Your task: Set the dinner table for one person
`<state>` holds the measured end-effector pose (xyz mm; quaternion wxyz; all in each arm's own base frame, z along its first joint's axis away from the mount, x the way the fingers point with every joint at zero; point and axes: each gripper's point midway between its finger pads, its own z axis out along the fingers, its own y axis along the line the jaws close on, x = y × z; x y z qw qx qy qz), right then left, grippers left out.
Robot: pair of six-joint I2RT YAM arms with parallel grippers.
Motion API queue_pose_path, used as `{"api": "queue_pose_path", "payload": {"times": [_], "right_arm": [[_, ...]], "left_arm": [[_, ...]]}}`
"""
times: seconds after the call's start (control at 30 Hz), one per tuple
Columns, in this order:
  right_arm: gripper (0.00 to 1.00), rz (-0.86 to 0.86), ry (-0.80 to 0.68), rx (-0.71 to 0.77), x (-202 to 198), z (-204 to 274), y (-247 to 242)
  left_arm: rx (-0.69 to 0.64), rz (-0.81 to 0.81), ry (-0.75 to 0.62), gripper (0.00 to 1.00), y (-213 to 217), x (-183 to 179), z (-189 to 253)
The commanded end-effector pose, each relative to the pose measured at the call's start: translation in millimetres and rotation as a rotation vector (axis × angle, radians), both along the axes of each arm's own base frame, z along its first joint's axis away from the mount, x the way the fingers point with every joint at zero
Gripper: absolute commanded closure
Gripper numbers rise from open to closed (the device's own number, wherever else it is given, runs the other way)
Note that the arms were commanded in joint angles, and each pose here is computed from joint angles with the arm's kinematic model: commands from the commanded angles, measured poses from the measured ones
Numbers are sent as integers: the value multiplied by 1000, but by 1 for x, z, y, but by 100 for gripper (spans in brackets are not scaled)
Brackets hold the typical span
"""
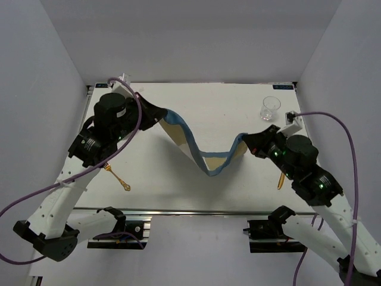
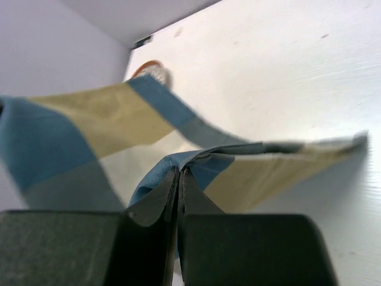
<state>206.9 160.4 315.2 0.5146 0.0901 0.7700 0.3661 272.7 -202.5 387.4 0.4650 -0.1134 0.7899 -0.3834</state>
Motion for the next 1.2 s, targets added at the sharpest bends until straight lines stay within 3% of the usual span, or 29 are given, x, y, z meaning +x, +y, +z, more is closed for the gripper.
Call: {"api": "queue_pose_path", "payload": {"times": [0.0,0.03,0.07,0.1,0.17,0.2,0.27,0.3,0.37,0.47,0.63,0.67,0.7,0.73,0.77,0.8,0.83,0.87,0.9,0.97,1.0,1.03,1.13,1.17], "right_arm": [[100,-117,11,-154,31,1,-12],[100,-133,-7,-159,43,19,-8],[100,-153,-27,-164,50,33,-9],[100,-196,-12,-202,67,33,-9],[100,-238,-78,-198,80,80,-12],[100,-264,-60,-233,98,79,-9],[100,-288,-136,-205,113,120,-9],[100,-254,-135,-225,127,117,1],[100,-263,-178,-203,140,145,-1],[100,-201,-209,-223,160,158,12],[100,-197,-165,-273,171,123,1],[100,-199,-159,-276,171,113,-2],[100,-192,-101,-300,169,73,-6],[100,-200,-106,-288,170,63,-7],[100,-219,-94,-284,167,51,-15],[100,-227,-9,-303,164,5,-20],[100,-235,2,-298,163,-10,-22],[100,-259,13,-293,159,-21,-31],[84,-262,92,-303,150,-63,-34],[51,-275,103,-278,137,-82,-40],[24,-284,125,-260,131,-95,-42],[19,-286,177,-275,119,-126,-47],[11,-297,204,-270,101,-153,-54],[11,-282,206,-271,98,-157,-53]], "left_arm": [[-39,31,-29,100,-13,31,19],[6,39,22,100,-21,49,3],[19,49,35,100,-25,59,4],[0,67,-9,100,-24,69,33],[54,80,29,100,-33,97,23],[28,97,-26,100,-29,105,53],[41,122,-50,100,-28,121,63],[45,141,-55,100,-28,137,62],[15,143,-161,100,-24,150,94],[18,142,-271,100,-19,160,113],[40,177,-383,100,0,147,116],[83,170,-299,100,-2,152,65],[86,173,-285,100,0,149,48],[32,183,-341,100,5,136,59],[70,170,-241,100,4,134,-7],[47,159,-243,100,2,130,-20],[18,167,-206,100,5,122,-35],[50,169,-104,100,8,114,-88],[56,165,-63,90,9,109,-110],[60,202,25,75,14,92,-146],[104,227,118,64,25,77,-191],[93,286,169,53,36,69,-209],[140,423,300,11,71,35,-254],[148,454,312,7,79,29,-255]]}}
